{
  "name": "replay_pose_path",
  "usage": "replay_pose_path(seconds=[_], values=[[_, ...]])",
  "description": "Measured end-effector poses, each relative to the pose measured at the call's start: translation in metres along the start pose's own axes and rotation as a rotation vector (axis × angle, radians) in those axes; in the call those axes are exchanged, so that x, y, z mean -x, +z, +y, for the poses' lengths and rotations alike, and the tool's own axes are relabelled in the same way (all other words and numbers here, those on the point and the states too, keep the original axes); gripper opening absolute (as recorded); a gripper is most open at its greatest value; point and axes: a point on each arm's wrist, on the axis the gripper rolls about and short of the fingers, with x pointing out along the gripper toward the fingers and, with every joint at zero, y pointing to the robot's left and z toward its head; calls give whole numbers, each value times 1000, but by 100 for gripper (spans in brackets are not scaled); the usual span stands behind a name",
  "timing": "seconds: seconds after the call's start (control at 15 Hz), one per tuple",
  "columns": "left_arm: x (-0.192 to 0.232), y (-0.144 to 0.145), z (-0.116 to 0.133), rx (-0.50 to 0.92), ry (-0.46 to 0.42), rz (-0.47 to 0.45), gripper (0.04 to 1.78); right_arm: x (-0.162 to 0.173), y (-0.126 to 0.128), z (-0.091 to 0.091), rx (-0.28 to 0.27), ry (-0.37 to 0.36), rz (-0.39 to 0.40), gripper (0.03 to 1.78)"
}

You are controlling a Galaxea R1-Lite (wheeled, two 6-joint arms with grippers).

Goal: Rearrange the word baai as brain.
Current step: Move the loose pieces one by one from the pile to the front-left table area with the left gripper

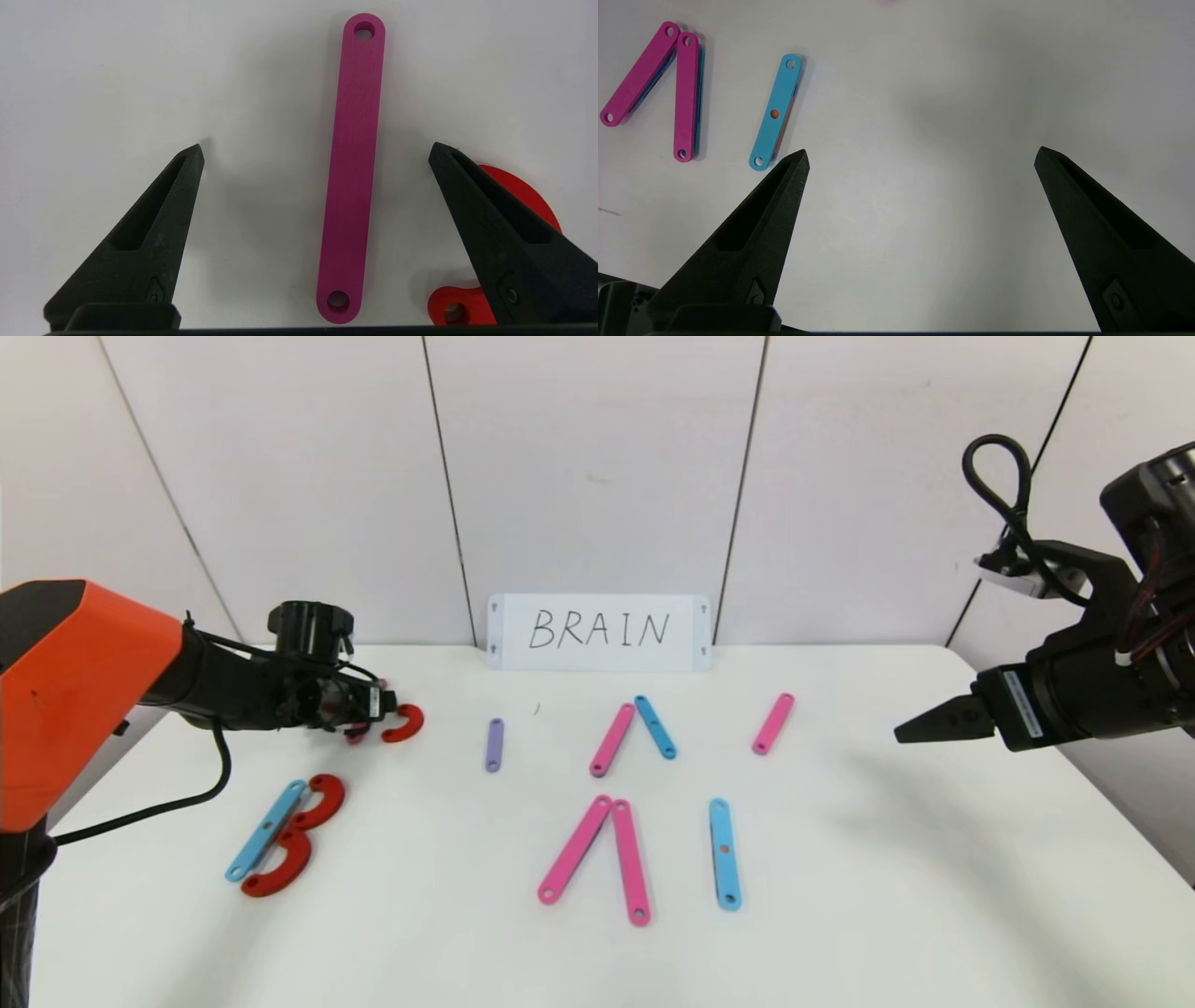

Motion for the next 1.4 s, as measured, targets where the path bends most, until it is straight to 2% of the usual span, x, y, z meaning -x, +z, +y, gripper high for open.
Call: replay_pose_path(seconds=[0.27,0.53,1.4], values=[[-2,-1,0,1,-3,1,169,0,0,0,1,1,1,170],[-1,-1,-2,26,-68,10,169,0,0,1,2,2,2,170],[0,3,0,31,-66,-6,169,-1,-1,2,9,5,5,170]])
